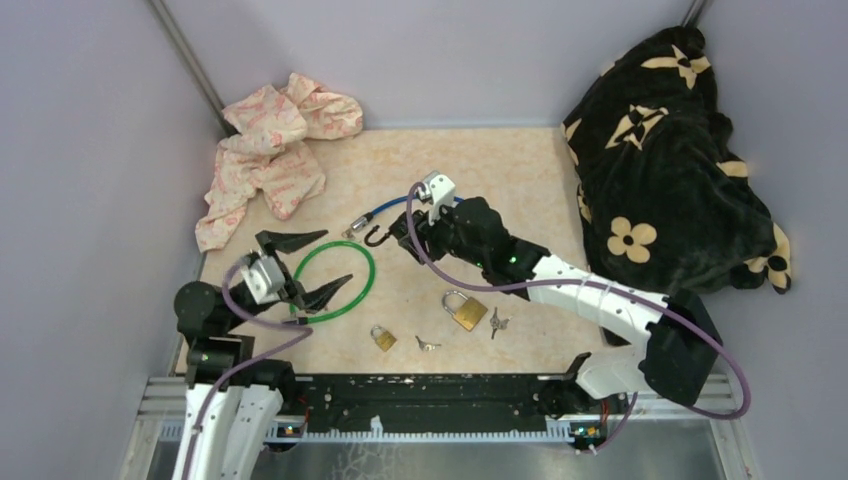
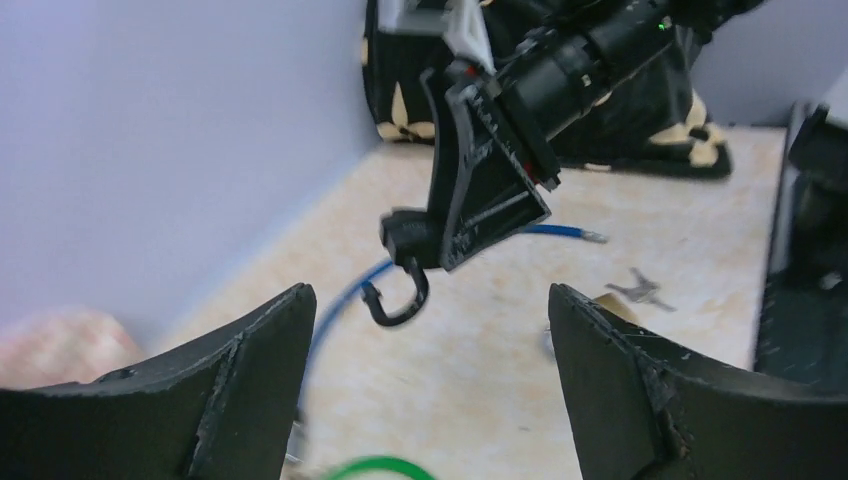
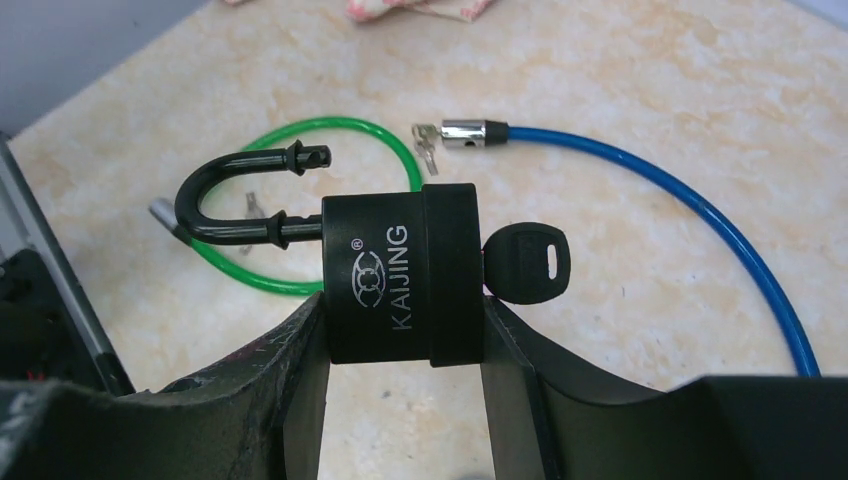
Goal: Lock with the key
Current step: Pick up the lock from the center of the board.
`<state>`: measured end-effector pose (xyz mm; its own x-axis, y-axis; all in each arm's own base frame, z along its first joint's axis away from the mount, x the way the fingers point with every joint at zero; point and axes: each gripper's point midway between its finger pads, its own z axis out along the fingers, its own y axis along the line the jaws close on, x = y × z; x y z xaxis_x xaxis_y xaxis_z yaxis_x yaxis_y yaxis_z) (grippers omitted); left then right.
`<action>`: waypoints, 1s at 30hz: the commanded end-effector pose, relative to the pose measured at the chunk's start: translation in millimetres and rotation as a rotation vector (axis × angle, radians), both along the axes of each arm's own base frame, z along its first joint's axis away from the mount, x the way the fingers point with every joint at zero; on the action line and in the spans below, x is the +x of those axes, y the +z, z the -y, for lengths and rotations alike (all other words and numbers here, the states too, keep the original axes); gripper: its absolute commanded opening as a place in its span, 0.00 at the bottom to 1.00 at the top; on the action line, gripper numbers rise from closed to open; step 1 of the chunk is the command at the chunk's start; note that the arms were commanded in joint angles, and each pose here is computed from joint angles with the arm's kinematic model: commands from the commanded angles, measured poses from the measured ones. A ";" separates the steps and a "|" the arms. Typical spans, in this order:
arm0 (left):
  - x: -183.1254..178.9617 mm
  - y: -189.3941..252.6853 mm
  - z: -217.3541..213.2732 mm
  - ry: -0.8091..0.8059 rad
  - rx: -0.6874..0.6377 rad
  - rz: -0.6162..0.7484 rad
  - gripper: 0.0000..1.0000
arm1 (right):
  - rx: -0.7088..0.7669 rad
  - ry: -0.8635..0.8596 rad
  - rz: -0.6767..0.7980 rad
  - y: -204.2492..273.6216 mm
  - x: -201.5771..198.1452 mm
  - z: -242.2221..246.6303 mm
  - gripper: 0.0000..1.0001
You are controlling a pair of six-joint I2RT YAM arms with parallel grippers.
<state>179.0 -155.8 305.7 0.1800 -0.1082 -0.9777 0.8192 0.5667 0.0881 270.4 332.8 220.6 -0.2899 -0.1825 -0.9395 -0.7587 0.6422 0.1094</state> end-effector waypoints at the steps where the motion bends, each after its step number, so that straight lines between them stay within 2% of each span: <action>1: -12.8 -4.7 5.0 -0.139 0.458 0.469 0.91 | 0.241 -0.042 0.139 78.3 -10.8 -19.2 0.00; 3: -5.5 -2.6 0.2 -0.107 0.537 0.551 0.92 | 0.272 -0.012 0.141 86.0 -22.0 -30.2 0.00; 8: 3.2 2.3 -6.2 -0.045 0.746 0.911 0.90 | 0.322 0.058 0.124 96.0 -40.9 -53.1 0.00; 10: 5.6 0.0 -6.8 -0.039 0.780 0.960 0.89 | 0.332 0.080 0.125 98.2 -47.6 -60.6 0.00; 14: 6.0 -2.7 -5.8 -0.063 0.772 0.920 0.84 | 0.338 0.096 0.124 98.7 -54.3 -69.6 0.00; 20: 7.9 -18.6 -6.9 -0.092 0.793 0.858 0.70 | 0.350 0.123 0.128 104.4 -61.5 -78.9 0.00; 25: 16.4 -33.7 -11.4 -0.103 0.828 0.774 0.68 | 0.365 0.141 0.151 113.6 -67.6 -83.3 0.00; 30: 22.8 -34.5 -12.1 -0.104 0.831 0.741 0.53 | 0.361 0.143 0.165 113.9 -71.6 -86.0 0.00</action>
